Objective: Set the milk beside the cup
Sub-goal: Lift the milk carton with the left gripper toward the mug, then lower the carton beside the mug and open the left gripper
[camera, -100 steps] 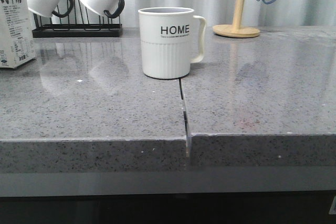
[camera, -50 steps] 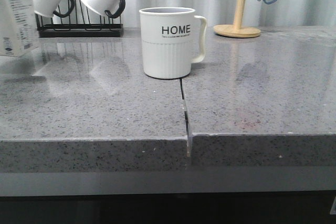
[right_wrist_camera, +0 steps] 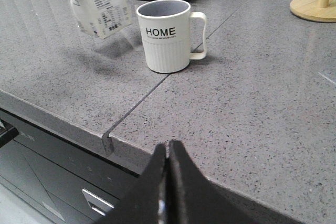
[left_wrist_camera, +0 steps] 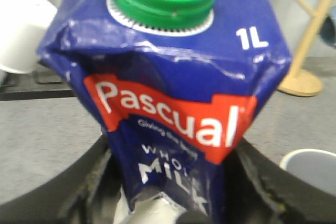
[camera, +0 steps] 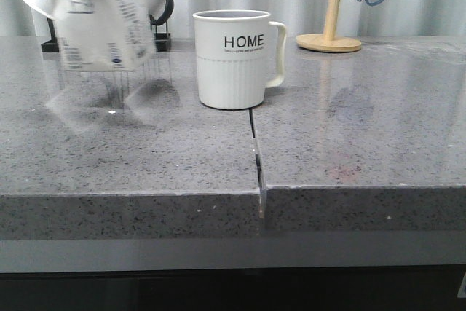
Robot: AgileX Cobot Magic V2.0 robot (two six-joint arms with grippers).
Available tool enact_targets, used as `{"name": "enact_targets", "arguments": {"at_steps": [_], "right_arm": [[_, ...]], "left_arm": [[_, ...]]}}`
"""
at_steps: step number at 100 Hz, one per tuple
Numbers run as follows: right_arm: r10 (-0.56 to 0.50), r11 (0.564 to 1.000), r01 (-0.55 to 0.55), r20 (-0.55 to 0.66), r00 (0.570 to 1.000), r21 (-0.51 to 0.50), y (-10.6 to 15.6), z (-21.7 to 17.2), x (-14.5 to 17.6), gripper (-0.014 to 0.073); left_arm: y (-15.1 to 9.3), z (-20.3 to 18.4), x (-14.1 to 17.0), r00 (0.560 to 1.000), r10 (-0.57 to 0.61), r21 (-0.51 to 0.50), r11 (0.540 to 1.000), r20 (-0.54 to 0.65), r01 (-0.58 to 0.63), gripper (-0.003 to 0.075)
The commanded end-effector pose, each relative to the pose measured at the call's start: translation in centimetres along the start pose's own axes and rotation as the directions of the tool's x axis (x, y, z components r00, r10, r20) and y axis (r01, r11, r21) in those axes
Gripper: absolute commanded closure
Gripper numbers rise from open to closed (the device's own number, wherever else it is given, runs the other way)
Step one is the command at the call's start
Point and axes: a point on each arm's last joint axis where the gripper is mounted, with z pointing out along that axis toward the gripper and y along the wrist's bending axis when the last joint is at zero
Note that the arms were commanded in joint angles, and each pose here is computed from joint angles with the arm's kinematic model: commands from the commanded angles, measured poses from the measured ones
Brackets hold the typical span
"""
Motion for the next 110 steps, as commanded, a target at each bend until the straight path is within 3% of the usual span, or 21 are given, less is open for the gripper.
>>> {"name": "enact_targets", "arguments": {"at_steps": [1,53,58,65,77,82,96,110], "right_arm": [[-0.013,1.0,0.012,0.084,0.996,0.008,0.0,-0.2,-1.4,0.0613],[-0.013,1.0,0.012,0.084,0.996,0.008,0.0,-0.2,-1.4,0.0613],[-0.013,1.0,0.012,0.084,0.996,0.008,0.0,-0.2,-1.4,0.0613],[-0.013,1.0,0.012,0.084,0.996,0.008,0.0,-0.2,-1.4,0.0613],[-0.013,1.0,0.012,0.084,0.996,0.008,0.0,-0.2,-1.4,0.0613],[-0.013,1.0,0.012,0.084,0.996,0.008,0.0,-0.2,-1.4,0.0613],[-0.013,1.0,0.012,0.084,0.996,0.008,0.0,-0.2,-1.4,0.0613],[-0.013,1.0,0.012,0.084,0.996,0.008,0.0,-0.2,-1.4,0.0613]], "left_arm": [[-1.0,-0.2,-1.6,0.996,-0.017,0.028,1.0,0.093,0.015,0.069],[-2.4,1.9,1.3,1.0,0.024,0.03,0.999,0.016,-0.024,0.0676],[-2.5,1.9,1.5,1.0,0.028,0.04,0.999,0.004,-0.028,0.0625],[-2.5,1.9,1.5,1.0,0.028,0.046,0.999,-0.005,-0.028,0.0483],[-2.5,1.8,1.4,1.0,0.026,0.048,0.999,-0.004,-0.025,0.0116],[-2.5,1.6,1.2,1.0,0.019,0.048,0.999,0.001,-0.019,0.0011],[-2.2,0.6,0.4,0.999,0.041,0.056,0.998,0.019,-0.042,0.0079],[-1.3,-1.5,0.1,0.999,0.032,0.067,0.997,0.027,-0.034,0.0083]]}}
